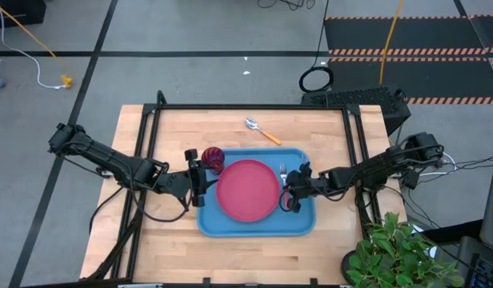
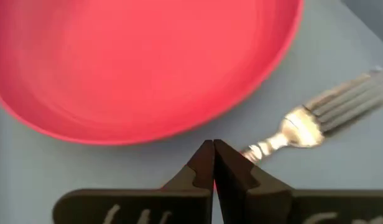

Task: Pick and place plate/cup/fork/spoon on tray
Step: Put the pink fork on the blue tray to the right of the pink plate, then put the yellow spoon on the blue tray to the right of the pink fork

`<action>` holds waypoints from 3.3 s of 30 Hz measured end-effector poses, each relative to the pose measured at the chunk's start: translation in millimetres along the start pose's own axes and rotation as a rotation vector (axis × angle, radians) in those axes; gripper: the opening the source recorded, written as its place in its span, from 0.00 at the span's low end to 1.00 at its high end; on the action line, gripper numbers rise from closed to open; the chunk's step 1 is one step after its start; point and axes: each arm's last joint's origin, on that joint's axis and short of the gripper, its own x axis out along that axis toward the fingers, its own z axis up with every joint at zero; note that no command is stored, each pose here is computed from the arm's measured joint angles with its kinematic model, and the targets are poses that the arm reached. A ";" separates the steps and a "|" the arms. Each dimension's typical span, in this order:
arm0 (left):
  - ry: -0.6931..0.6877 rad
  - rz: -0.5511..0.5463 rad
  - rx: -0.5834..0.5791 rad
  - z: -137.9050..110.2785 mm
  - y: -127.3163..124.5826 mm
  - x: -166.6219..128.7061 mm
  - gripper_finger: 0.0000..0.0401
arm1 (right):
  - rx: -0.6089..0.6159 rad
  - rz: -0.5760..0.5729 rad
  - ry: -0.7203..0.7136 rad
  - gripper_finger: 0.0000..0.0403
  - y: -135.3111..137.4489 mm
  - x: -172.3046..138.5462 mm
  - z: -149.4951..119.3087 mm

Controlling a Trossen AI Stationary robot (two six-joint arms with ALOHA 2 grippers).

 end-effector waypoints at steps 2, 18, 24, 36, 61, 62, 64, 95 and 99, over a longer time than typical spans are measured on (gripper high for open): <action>0.000 0.000 -0.008 0.0 -0.1 0.0 0.48 | -0.008 -0.031 0.015 0.00 -2.5 0.3 -1.9; 0.005 0.000 -0.025 -0.6 -0.1 -0.1 0.48 | 0.013 -0.087 0.075 0.00 -4.8 16.8 -11.5; 0.006 0.000 -0.024 -0.7 -0.1 -0.1 0.48 | 0.035 -0.098 0.073 0.00 -8.3 18.2 -9.5; 0.006 0.000 -0.020 -0.7 -0.1 -0.1 0.48 | 0.058 -0.133 0.067 0.00 -18.5 20.9 -4.0; 0.011 0.000 -0.025 -1.3 0.0 -0.1 0.48 | 0.047 -0.159 0.016 0.00 -26.0 23.8 4.4; 0.014 0.000 -0.023 -1.6 0.0 -0.1 0.48 | 0.046 -0.162 0.016 0.00 -26.8 24.0 4.7; 0.018 0.000 -0.021 -2.0 0.0 -0.1 0.48 | 0.047 -0.166 0.017 0.00 -28.5 24.7 5.3; 0.046 0.001 -0.008 -5.1 0.0 -0.2 0.48 | -0.011 -0.144 -0.087 0.00 -32.0 17.1 22.6; 0.048 0.001 0.006 -5.3 0.0 -0.2 0.48 | -0.016 -0.210 -0.188 0.00 -35.4 4.0 40.0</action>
